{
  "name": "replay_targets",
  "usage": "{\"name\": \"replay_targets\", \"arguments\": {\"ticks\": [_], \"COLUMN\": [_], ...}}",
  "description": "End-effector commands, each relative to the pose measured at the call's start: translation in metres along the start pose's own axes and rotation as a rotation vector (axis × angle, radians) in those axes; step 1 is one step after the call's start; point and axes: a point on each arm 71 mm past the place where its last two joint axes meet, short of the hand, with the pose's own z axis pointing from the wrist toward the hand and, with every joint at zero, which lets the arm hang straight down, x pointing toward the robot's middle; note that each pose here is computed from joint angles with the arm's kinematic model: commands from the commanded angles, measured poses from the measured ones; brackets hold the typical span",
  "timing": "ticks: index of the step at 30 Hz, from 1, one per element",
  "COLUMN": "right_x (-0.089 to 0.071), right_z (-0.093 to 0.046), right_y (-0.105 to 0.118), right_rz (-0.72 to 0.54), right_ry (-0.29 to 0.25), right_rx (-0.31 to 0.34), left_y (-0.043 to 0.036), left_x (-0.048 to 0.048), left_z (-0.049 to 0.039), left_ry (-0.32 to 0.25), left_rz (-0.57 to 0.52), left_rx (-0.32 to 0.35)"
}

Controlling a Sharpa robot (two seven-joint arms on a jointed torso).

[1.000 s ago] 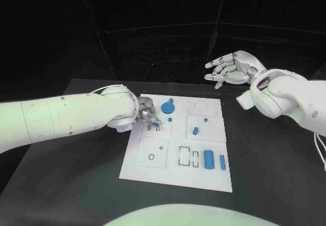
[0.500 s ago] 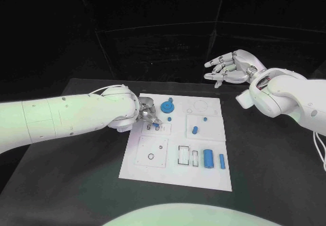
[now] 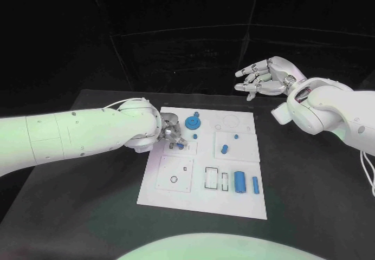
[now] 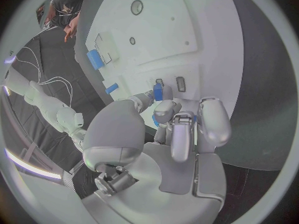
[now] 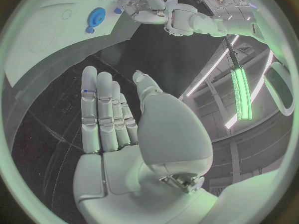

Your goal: Assemble the parts on the task board

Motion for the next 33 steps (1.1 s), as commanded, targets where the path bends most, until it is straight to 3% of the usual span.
{"name": "replay_targets", "arguments": {"ticks": [1,33], "right_x": [-0.0002,-0.0006], "right_z": [0.0006,0.0009], "right_y": [0.0019,0.0012], "right_rz": [0.0,0.0], "right_ry": [0.006,0.008], "right_rx": [-0.011,-0.009], "left_y": [0.0025,0.0043], "left_x": [0.0057,0.0075], "left_z": [0.0008,-0.001], "left_ry": [0.029,0.038], "left_rz": [0.023,0.025], "left_rx": [-0.017,-0.021]}}
